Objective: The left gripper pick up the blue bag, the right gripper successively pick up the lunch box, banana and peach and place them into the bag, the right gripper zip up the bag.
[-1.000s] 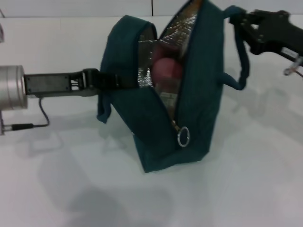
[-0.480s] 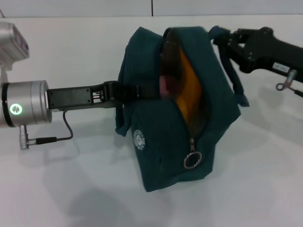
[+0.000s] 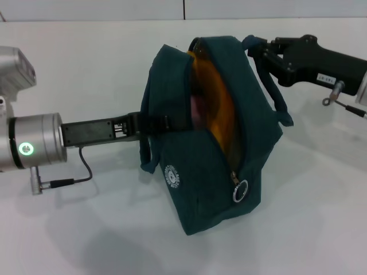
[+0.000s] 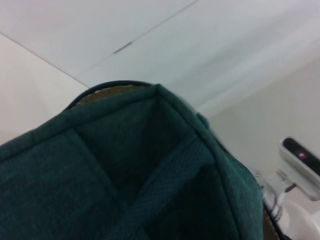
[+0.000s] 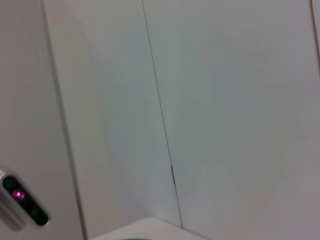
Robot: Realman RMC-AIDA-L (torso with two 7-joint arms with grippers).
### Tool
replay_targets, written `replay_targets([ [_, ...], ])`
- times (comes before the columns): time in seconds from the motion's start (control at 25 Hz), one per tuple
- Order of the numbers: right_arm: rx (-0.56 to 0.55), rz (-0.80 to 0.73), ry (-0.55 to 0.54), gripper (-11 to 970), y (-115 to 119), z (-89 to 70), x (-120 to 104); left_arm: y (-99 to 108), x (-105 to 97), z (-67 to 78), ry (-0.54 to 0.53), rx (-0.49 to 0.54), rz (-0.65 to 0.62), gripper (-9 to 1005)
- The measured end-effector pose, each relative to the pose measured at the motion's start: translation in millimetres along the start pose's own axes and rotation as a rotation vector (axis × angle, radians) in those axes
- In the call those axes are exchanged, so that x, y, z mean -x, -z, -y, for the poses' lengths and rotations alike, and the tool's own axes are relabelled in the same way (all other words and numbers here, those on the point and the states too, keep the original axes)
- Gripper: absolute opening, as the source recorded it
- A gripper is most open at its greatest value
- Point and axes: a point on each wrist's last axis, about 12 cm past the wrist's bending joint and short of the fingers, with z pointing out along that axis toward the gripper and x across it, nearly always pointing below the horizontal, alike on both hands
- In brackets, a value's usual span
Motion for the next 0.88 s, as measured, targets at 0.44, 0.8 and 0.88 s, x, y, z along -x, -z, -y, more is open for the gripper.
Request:
replay_targets([
  [0.44,0.012,-0.024,0.036,113,-8,1.1,3,-1,-4,-7.5,0.005,0.034,0.022,36],
  [0.8,0.002,-0.051,0.038,192,7,1.6,-5,0,-4,-9.0,0.009,0.044,0.031,36],
  [0.88,-0.019,-0.015,0.024,209,17,3.7,-4,1,-5,-9.1,0.010,0.045,0.032,37],
])
